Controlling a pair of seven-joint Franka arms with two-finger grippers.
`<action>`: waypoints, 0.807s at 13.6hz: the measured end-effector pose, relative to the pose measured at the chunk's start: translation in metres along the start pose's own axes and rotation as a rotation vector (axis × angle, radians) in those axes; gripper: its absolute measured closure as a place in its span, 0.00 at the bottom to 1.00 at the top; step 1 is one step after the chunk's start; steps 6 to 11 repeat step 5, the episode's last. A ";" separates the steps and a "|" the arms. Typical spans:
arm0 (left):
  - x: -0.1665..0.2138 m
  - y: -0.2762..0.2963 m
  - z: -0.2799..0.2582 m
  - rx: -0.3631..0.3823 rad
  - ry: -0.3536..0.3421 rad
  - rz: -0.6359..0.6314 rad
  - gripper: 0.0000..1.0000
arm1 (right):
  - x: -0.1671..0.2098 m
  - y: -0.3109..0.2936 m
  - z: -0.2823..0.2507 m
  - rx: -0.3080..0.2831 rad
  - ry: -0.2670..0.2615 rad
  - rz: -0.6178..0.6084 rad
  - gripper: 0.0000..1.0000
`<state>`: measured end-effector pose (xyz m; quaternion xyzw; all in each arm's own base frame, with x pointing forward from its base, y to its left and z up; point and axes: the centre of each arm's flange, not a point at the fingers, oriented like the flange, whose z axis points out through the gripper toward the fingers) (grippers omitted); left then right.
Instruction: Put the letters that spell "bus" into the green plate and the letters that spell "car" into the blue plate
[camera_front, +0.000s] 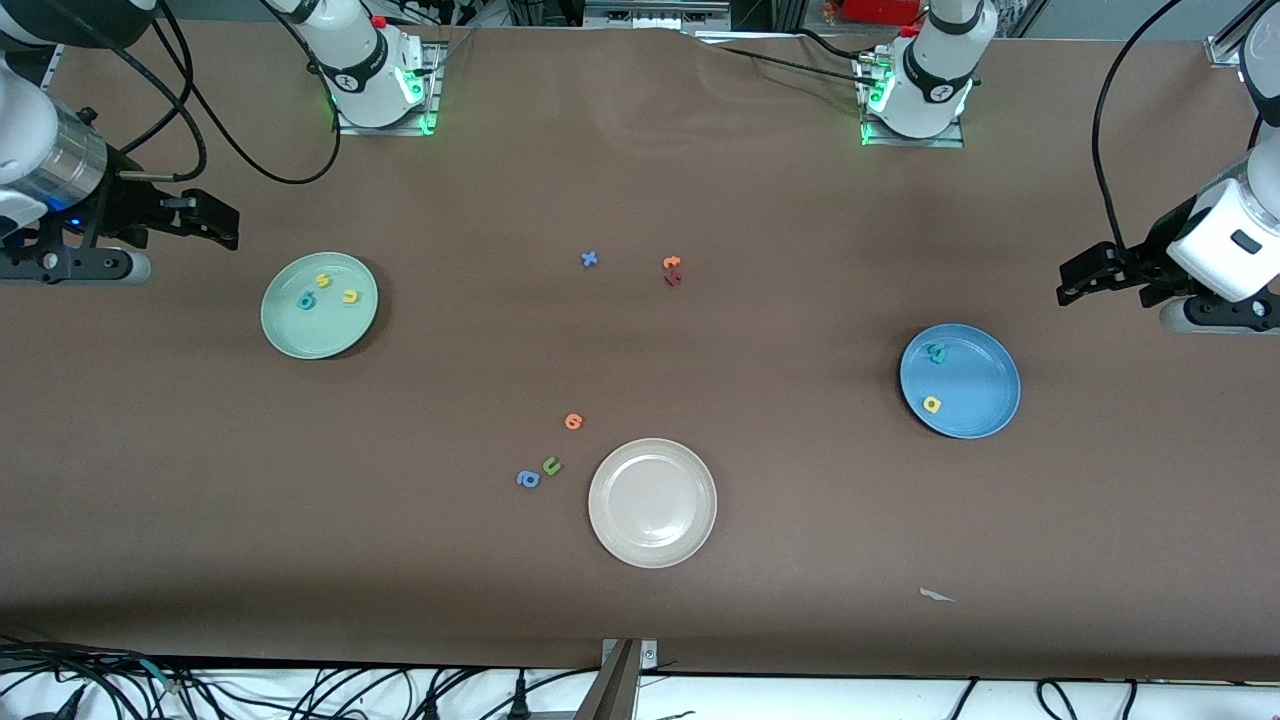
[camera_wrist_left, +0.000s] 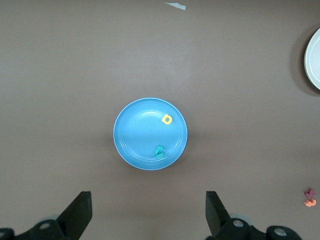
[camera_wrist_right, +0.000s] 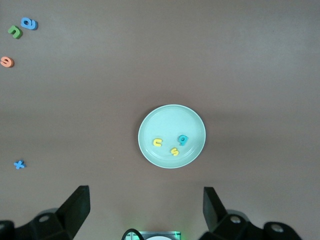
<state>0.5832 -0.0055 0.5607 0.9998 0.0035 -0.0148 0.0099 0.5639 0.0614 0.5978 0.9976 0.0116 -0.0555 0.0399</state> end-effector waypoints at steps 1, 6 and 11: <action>0.000 0.000 0.000 0.000 -0.002 0.000 0.00 | -0.001 0.001 -0.004 0.002 0.015 0.003 0.00; -0.001 -0.001 0.001 0.000 -0.012 -0.001 0.00 | -0.004 0.011 -0.010 0.031 0.025 0.025 0.00; -0.001 -0.001 0.001 0.000 -0.012 -0.001 0.00 | -0.004 0.011 -0.010 0.031 0.025 0.025 0.00</action>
